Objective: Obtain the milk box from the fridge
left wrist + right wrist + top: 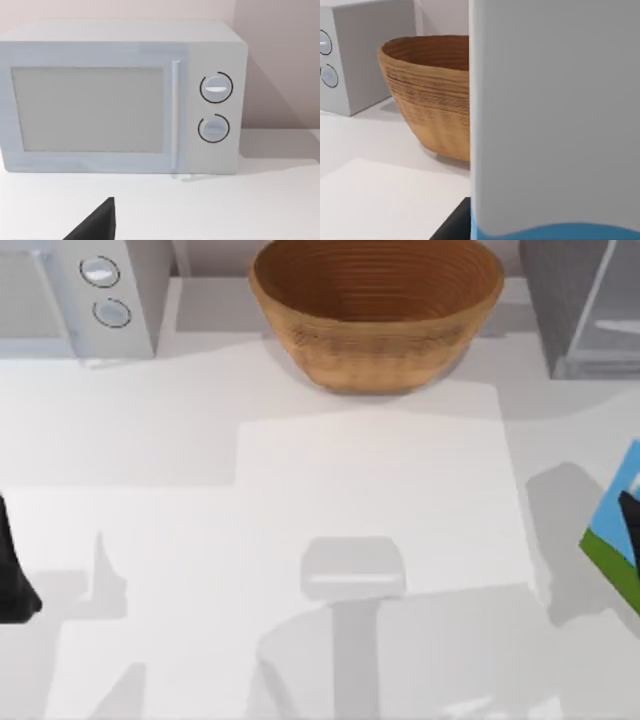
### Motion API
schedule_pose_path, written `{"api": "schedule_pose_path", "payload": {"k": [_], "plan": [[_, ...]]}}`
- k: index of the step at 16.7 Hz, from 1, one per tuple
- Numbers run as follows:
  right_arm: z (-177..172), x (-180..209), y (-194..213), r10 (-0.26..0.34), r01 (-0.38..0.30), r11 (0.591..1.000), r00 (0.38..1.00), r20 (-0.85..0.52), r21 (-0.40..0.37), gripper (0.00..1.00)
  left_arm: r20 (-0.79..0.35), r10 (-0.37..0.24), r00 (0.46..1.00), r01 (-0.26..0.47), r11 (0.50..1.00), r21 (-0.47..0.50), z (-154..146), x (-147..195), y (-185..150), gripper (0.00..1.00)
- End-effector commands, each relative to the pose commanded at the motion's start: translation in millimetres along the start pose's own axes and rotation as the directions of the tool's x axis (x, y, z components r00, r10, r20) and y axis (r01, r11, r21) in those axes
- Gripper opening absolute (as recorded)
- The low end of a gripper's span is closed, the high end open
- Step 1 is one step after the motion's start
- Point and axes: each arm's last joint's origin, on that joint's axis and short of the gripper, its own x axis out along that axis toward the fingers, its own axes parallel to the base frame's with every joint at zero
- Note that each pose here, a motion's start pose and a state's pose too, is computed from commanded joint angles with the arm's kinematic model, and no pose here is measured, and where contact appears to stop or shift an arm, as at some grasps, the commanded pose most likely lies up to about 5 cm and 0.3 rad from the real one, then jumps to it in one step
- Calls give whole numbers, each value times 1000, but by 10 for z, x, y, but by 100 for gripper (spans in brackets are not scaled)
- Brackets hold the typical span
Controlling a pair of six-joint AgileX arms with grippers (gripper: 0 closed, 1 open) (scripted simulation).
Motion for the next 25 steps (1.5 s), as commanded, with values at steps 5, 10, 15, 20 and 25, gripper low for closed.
{"api": "schedule_pose_path", "payload": {"k": [5,10,15,20,25], "plan": [[-150,140,18,200,-200,980,980,0,2,0,0,0,1000,0,1000,0,0,0,0,100],[-186,196,31,293,-292,956,956,15,-19,0,0,0,1000,0,1000,0,0,0,0,100],[-193,190,28,289,-289,957,957,13,-15,0,0,0,1000,0,1000,0,0,0,0,100],[-254,343,49,291,-291,957,957,12,-20,0,0,0,1000,0,1000,0,0,0,0,100],[-437,594,127,294,-294,956,956,4,-12,0,0,0,1000,0,1000,0,0,0,0,100]]}}
